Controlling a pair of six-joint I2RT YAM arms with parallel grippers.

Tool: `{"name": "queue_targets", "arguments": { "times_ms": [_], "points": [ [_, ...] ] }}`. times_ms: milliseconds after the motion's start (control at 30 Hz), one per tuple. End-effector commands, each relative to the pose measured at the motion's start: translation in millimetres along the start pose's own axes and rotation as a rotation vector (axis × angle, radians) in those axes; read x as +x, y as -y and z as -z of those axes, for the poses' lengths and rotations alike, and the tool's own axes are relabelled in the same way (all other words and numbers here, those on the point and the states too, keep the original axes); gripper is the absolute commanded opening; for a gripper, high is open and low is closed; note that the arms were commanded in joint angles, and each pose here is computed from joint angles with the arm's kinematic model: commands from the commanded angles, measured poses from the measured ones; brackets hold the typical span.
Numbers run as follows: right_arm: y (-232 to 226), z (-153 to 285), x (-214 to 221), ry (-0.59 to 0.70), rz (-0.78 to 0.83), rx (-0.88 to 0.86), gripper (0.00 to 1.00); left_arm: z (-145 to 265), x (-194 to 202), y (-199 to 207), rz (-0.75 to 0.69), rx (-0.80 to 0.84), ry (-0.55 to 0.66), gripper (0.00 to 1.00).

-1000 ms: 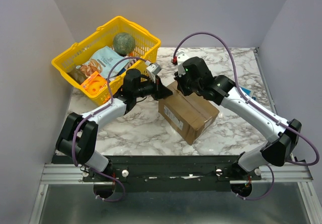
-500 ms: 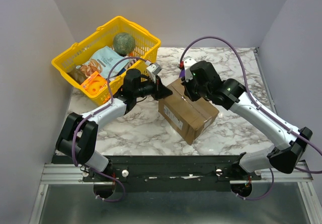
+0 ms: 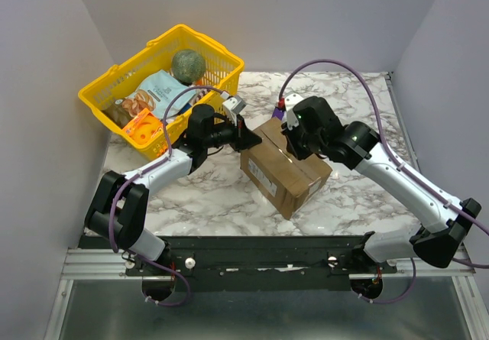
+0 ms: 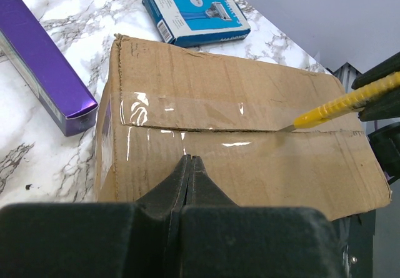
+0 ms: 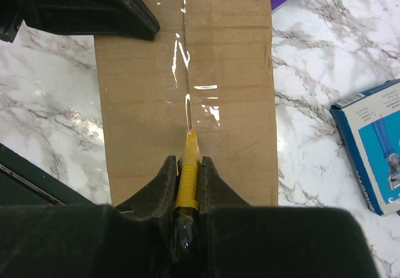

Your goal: Unpack the express box

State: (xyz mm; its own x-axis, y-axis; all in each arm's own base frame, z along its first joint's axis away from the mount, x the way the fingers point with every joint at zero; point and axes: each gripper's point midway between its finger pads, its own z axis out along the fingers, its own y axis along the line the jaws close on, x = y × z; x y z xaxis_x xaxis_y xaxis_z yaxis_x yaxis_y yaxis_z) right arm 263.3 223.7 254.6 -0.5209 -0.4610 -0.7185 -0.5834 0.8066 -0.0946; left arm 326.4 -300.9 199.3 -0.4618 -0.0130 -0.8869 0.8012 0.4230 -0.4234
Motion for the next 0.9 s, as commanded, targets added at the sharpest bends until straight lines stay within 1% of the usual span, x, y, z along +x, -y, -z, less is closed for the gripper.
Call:
{"name": "queue_targets", "arguments": {
  "times_ms": [0,133,500,733,867],
  "points": [
    [0,18,35,-0.136,-0.029,-0.022,0.0,8,48,-45,0.067,-0.191,-0.126,0.0],
    [1,24,41,-0.167,-0.027,-0.026,0.0,7,50,-45,0.073,-0.192,-0.131,0.0],
    [5,50,60,-0.192,-0.018,-0.049,0.0,7,54,-50,0.069,-0.209,-0.147,0.0],
    [3,69,84,-0.244,-0.002,-0.098,0.01,8,58,-53,0.064,-0.222,-0.161,0.0],
    [2,69,94,-0.263,-0.004,-0.11,0.01,8,57,-53,0.06,-0.221,-0.158,0.0]
  ]
}}
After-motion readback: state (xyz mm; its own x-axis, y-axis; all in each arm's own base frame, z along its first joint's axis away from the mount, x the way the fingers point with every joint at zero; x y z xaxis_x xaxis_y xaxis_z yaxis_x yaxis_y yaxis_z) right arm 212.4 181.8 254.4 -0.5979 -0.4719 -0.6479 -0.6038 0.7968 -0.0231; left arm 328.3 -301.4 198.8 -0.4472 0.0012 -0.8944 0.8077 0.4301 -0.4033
